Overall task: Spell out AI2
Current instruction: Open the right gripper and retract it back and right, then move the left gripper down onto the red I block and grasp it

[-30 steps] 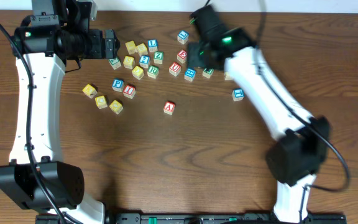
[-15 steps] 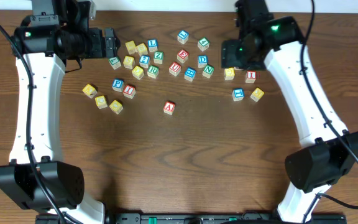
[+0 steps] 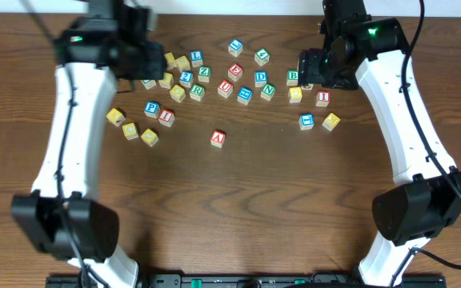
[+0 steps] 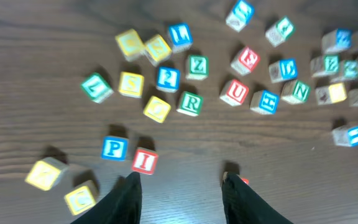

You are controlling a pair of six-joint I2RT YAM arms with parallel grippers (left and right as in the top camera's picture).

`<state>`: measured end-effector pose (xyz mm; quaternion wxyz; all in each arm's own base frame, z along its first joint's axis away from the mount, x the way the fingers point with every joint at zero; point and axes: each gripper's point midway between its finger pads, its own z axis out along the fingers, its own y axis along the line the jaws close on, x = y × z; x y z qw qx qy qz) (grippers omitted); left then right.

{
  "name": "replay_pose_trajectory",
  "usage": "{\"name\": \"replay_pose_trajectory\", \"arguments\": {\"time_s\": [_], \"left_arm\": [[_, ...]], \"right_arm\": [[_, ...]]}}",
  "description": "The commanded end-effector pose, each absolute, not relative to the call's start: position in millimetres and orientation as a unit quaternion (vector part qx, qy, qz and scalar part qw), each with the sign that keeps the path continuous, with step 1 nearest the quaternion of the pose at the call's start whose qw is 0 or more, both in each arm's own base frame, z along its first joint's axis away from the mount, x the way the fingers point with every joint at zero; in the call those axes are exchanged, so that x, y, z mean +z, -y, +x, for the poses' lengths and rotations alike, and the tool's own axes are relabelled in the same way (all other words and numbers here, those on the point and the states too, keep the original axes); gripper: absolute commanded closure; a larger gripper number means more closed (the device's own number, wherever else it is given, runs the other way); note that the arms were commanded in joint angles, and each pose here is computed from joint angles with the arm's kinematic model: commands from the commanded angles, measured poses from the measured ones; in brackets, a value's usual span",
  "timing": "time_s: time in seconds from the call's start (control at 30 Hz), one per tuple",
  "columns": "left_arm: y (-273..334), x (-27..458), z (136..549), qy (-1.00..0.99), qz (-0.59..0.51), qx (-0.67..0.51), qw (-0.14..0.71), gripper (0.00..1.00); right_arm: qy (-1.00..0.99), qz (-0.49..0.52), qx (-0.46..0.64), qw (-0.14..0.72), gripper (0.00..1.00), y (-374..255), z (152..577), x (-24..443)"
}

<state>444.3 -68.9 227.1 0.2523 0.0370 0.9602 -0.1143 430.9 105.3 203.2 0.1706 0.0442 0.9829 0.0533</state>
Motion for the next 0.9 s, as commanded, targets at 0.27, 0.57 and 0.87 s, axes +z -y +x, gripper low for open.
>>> {"name": "replay_pose_trajectory", "arguments": {"time_s": [0.27, 0.57, 0.87], "left_arm": [[71, 126, 448, -0.992, -0.006, -0.048, 0.121, 0.58], [64, 69, 439, -0.999, 0.014, -0.021, 0.048, 0.47], [57, 65, 439, -0.998, 0.047, -0.008, 0.045, 0.44]], "right_arm": [[-0.985, 0.038, 0.051, 0.162, 0.21, -104, 428, 201], [-0.986, 0.038, 0.05, 0.157, 0.2, -103, 426, 200], [-0.986, 0.036, 0.05, 0.156, 0.2, -105, 425, 199]]}}
